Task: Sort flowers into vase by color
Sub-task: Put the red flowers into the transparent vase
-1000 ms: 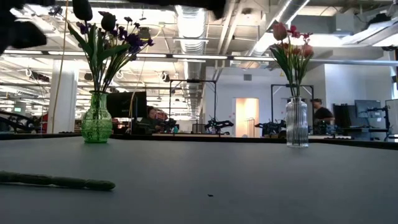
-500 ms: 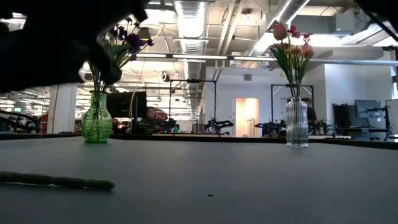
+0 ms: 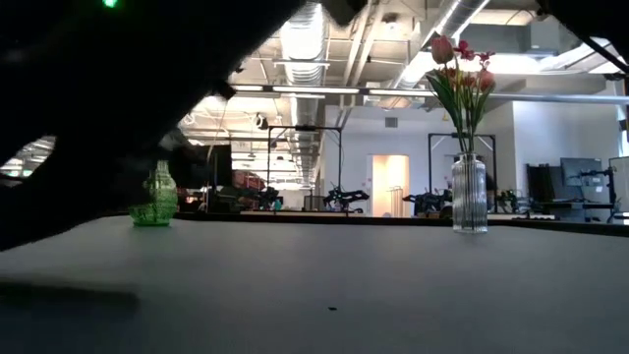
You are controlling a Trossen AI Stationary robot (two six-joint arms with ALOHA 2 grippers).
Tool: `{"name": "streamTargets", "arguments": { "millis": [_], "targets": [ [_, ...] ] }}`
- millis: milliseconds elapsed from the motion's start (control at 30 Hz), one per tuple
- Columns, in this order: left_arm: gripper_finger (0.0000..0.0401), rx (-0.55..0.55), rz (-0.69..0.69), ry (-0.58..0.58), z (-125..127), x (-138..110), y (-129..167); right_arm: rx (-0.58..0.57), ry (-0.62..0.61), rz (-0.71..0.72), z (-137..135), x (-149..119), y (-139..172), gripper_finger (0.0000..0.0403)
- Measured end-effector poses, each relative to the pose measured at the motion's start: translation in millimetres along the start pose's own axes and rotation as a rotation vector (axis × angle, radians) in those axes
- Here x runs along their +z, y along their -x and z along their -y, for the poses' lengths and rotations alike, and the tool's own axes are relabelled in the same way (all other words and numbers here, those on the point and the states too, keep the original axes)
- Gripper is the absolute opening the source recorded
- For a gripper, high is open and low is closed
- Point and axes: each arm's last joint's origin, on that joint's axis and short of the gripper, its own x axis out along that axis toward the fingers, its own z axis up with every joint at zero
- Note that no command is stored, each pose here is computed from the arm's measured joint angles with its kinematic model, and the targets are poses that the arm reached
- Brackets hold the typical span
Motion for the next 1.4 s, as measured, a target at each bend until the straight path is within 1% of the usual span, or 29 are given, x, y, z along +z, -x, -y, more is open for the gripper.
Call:
{"name": "streamTargets", "arguments": {
  "millis": [67,133,300,433,567,700,767,1000,1067,1133,1200,1300,1367,1400],
  "targets": [
    [0.0171,-0.004,0.005,0.001,0.4,0.5,-0.1,0.001,0.002,0.001,-4.9,-7.4,-3.9,0.0209],
    [0.0171,-0.008,0.009,0.0,0.8,1.0,-0.1,-0.01,-0.029,0.0,-6.6,-12.4,-6.7,0.0207],
    [0.0171,-0.006,0.008,-0.01,0.7,0.9,-0.2,-0.01,-0.044,-0.021,-7.8,-15.1,-6.0,0.0191],
    [0.0171,-0.009,0.005,-0.017,0.8,0.8,-0.1,-0.009,-0.019,-0.022,-7.5,-9.3,0.5,0.018],
    [0.0171,-0.009,0.005,-0.024,0.8,0.8,-0.2,-0.038,-0.012,-0.002,-6.2,0.6,11.0,0.0179],
    [0.0171,-0.009,0.004,-0.028,0.8,0.7,-0.2,0.004,-0.028,0.075,-14.0,9.6,16.1,0.0184],
    [0.0171,-0.009,0.004,-0.03,0.7,0.7,-0.1,0.025,-0.03,0.088,-17.8,10.1,17.7,0.0185],
    [0.0171,-0.009,0.004,-0.049,0.7,0.7,-0.1,0.032,-0.036,0.08,-26.8,4.8,21.6,0.0179],
    [0.0171,-0.009,0.004,-0.048,0.7,0.7,-0.2,0.031,-0.05,0.086,-26.0,-1.1,12.5,0.0177],
    [0.0171,-0.009,0.005,-0.048,0.7,0.7,-0.1,0.016,-0.04,0.056,-24.6,-11.5,4.9,0.0175],
    [0.0171,-0.009,0.004,-0.048,0.7,0.7,-0.1,0.003,-0.068,0.063,-24.2,-19.2,-4.1,0.0172],
    [0.0171,-0.011,0.007,-0.051,0.8,0.8,0.0,-0.019,-0.079,0.045,-21.7,-22.4,-6.3,0.0157],
    [0.0171,-0.01,0.007,-0.052,0.9,0.9,-0.2,-0.034,-0.074,0.034,-20.9,-23.7,-6.3,0.0128],
    [0.0171,-0.01,0.008,-0.052,0.9,0.9,0.0,-0.038,-0.068,0.029,-20.5,-23.0,-5.1,0.0107]
  ]
}}
